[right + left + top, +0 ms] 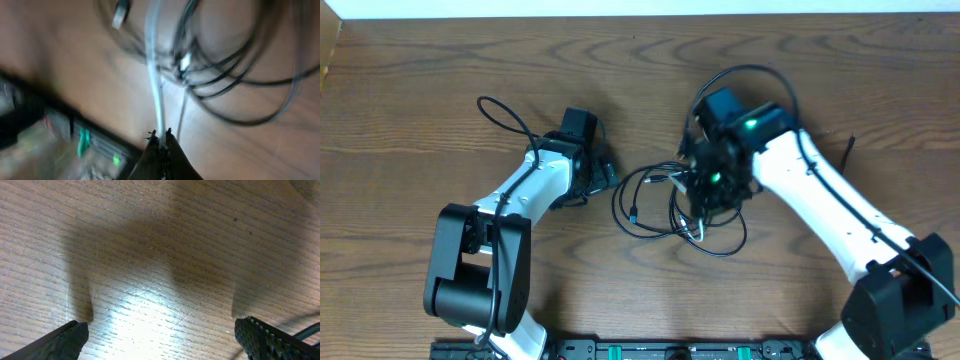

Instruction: Untangle cables

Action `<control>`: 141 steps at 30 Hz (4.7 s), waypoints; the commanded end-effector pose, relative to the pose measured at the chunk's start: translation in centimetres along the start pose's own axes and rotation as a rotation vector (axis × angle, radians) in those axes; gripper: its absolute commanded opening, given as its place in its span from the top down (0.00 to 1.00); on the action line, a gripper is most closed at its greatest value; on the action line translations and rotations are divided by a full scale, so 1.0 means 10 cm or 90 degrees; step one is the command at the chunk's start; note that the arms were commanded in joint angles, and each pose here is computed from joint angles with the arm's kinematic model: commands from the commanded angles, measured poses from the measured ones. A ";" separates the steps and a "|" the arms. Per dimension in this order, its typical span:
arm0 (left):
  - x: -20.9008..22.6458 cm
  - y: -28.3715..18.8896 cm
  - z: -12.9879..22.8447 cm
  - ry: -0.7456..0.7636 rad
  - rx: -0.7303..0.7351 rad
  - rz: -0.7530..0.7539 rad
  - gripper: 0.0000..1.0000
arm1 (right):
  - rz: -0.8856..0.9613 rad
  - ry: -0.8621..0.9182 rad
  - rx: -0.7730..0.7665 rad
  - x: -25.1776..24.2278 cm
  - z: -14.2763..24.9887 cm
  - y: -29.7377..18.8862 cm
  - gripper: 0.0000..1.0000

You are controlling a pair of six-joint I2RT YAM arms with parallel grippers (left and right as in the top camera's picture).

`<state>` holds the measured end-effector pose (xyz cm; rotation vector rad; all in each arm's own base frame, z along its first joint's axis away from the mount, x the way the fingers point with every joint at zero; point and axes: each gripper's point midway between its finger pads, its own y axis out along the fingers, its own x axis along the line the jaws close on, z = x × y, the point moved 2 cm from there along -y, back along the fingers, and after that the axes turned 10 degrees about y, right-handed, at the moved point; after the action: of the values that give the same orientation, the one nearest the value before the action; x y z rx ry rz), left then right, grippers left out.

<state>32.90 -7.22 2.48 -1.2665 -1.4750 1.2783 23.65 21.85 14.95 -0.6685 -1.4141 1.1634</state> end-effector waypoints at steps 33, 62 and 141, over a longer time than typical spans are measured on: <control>-0.02 -0.02 -0.05 0.000 -0.006 0.001 0.00 | -0.123 -0.080 0.019 0.11 -0.04 0.03 0.99; -0.02 -0.02 -0.05 0.000 -0.006 0.001 0.00 | 0.098 0.162 -0.096 -0.88 -0.40 -0.20 0.99; -0.02 -0.02 -0.05 0.000 -0.006 0.001 0.00 | 0.358 0.836 -0.715 -2.83 0.44 -2.89 0.98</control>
<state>32.91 -7.21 2.48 -1.2667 -1.4755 1.2779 33.10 -10.55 29.49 -2.0424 -0.7639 0.1321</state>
